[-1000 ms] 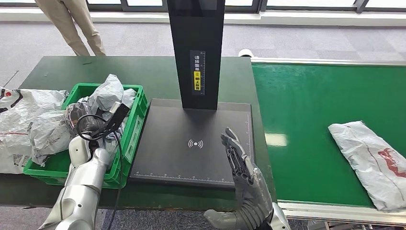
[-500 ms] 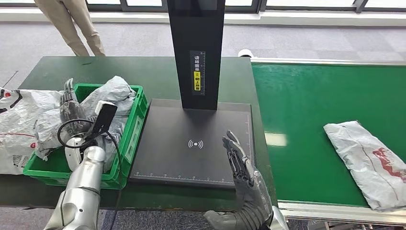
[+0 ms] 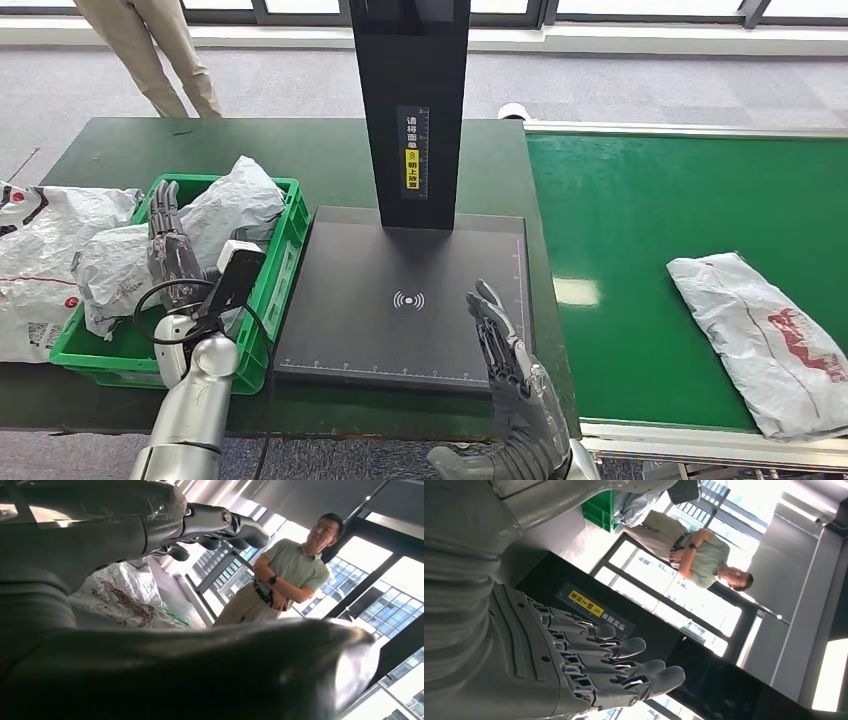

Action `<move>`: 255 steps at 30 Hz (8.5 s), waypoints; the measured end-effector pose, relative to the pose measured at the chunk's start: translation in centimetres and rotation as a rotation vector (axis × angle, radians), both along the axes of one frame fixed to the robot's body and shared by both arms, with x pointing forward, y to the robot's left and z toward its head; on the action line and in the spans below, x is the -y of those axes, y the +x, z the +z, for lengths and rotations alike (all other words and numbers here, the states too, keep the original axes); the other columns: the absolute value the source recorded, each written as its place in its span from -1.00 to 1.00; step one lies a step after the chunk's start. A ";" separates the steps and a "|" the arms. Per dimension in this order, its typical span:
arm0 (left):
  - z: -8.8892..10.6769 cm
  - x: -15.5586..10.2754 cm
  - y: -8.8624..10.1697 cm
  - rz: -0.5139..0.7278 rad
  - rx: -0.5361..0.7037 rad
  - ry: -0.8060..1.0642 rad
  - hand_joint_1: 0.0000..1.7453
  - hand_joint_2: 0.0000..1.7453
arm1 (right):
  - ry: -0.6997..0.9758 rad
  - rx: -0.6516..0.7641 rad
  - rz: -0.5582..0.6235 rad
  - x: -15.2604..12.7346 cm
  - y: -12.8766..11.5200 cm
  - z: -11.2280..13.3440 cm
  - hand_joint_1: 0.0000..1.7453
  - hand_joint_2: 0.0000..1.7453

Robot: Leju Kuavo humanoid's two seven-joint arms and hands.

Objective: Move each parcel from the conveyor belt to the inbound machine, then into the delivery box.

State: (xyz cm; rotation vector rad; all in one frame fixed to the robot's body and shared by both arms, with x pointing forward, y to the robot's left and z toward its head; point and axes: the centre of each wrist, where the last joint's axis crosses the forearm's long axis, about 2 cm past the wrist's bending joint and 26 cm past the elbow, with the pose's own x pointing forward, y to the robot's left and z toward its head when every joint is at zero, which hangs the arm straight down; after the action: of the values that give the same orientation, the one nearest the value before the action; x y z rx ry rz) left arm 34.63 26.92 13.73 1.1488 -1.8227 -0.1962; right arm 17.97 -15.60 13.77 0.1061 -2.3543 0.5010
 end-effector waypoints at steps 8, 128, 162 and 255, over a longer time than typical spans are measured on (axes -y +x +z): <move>-0.8 1.3 -1.5 -0.258 0.055 -0.244 -1.00 -1.00 | -0.104 -0.050 -0.157 1.6 0.9 -0.3 -1.00 1.00; -2.6 9.0 -6.4 -0.836 0.131 -0.680 -1.00 -1.00 | -0.432 -0.019 -0.617 3.7 5.4 -3.8 1.00 1.00; -2.5 10.5 -2.8 -0.848 0.112 -0.746 -1.00 -1.00 | -0.688 -0.589 -0.548 3.6 10.2 -12.4 -1.00 1.00; -6.1 20.4 -5.8 -0.855 -0.311 0.397 1.00 1.00 | -0.064 -0.004 -0.218 0.9 3.0 -1.0 -1.00 1.00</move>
State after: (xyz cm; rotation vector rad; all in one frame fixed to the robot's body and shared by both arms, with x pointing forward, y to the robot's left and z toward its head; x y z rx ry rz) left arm 28.86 6.52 7.67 0.4673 -1.9228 -1.2001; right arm 20.92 -16.46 12.76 -0.1776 -2.3082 0.4674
